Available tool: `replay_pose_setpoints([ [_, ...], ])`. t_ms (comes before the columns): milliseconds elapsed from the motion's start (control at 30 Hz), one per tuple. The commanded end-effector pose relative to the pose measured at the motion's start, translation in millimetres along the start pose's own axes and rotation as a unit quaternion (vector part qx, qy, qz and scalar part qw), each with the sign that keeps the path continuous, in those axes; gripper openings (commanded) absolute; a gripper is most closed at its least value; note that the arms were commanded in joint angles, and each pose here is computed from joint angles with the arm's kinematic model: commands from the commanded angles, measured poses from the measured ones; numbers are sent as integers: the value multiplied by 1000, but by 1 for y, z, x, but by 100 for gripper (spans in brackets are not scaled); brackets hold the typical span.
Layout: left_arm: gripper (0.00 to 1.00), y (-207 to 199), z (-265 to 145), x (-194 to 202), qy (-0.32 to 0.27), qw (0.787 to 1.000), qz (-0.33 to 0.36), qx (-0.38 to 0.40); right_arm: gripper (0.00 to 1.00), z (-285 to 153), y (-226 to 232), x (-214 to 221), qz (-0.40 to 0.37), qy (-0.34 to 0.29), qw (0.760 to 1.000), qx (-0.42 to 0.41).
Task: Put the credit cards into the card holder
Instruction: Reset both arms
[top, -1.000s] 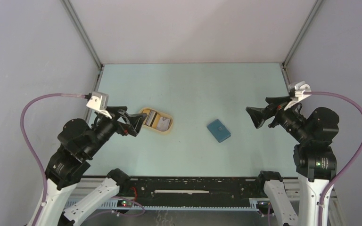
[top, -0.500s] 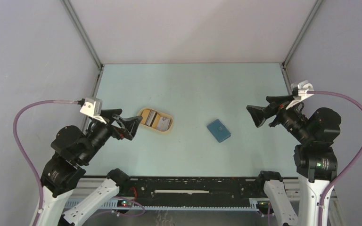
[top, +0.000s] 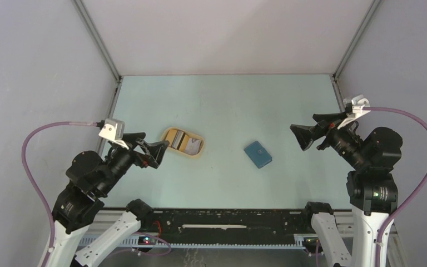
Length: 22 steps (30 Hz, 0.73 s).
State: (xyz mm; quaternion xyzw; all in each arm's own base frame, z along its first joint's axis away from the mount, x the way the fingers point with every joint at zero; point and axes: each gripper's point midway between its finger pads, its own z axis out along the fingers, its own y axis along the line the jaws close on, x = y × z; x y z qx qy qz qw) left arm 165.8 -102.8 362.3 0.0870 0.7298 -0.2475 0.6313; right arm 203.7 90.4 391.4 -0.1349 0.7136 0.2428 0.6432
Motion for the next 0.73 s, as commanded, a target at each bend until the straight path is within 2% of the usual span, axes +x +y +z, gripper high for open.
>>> replay_pose_setpoints([
  [0,100,4,-1,0,-15,1000,7,-6,100,-2,6,-18,-1,-22,1000,-6],
  [700,100,21,10,27,-8,999,13,-35,100,7,-4,-7,8,-1,1000,-2],
])
